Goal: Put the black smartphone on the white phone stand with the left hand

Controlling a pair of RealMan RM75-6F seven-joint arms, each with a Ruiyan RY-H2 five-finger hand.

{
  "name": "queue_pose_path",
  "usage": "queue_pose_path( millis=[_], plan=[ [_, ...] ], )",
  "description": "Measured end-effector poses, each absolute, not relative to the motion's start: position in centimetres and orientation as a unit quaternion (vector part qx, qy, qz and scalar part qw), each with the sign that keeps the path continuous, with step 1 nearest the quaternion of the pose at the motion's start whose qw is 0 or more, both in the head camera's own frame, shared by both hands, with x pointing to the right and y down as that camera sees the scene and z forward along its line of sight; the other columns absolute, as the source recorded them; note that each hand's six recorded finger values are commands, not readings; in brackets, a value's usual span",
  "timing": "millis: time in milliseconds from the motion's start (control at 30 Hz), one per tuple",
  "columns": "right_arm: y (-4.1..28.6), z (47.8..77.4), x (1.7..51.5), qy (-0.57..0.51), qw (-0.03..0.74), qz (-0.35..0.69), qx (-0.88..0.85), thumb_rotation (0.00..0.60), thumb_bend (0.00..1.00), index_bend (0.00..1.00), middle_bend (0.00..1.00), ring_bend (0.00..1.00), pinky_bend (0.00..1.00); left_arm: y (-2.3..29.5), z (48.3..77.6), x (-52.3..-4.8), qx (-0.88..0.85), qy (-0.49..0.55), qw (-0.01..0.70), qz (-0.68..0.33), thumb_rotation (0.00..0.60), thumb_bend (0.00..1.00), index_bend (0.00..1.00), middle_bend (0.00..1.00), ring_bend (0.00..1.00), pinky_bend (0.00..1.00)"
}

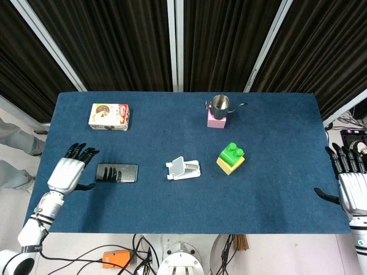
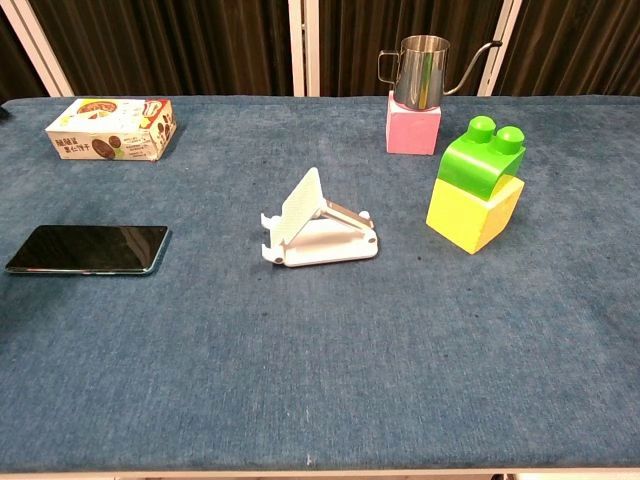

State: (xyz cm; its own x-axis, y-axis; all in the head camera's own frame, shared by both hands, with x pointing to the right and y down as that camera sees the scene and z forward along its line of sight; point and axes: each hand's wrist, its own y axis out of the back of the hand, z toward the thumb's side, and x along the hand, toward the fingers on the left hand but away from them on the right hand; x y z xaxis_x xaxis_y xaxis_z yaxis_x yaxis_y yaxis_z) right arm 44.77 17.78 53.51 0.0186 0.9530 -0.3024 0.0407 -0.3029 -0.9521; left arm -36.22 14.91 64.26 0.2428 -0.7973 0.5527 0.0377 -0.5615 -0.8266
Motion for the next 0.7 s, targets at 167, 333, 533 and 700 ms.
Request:
queue_pose_path(
  millis=[167,333,533,700],
  plan=[
    [18.0,53.9,44.9,-0.424,0.402,0.562,-0.586,0.600,0.17,0.00,0.07,0.00,0.09,14.4,67.1,-34.0,-0.699,0.243,0.354,-0.571,0.600,0.10,0.19,0.08,0.00,0.00],
    [18.1,54.1,45.1,-0.426,0.398,0.563,-0.586,0.600,0.17,0.00,0.07,0.00,0.09,14.2,69.2,-31.9,-0.701,0.217,0.342,-0.586,0.600,0.10,0.19,0.08,0.00,0.00],
    [18.2,54.3,45.5,-0.428,0.393,0.567,-0.585,0.600,0.17,0.00,0.06,0.00,0.09,14.6,70.7,-30.3,-0.705,0.197,0.327,-0.598,0.600,0.10,0.19,0.08,0.00,0.00],
    [18.3,54.6,45.6,-0.429,0.389,0.567,-0.587,0.600,0.17,0.00,0.06,0.00,0.09,14.9,71.7,-29.8,-0.705,0.191,0.312,-0.607,0.600,0.10,0.19,0.08,0.00,0.00]
  ],
)
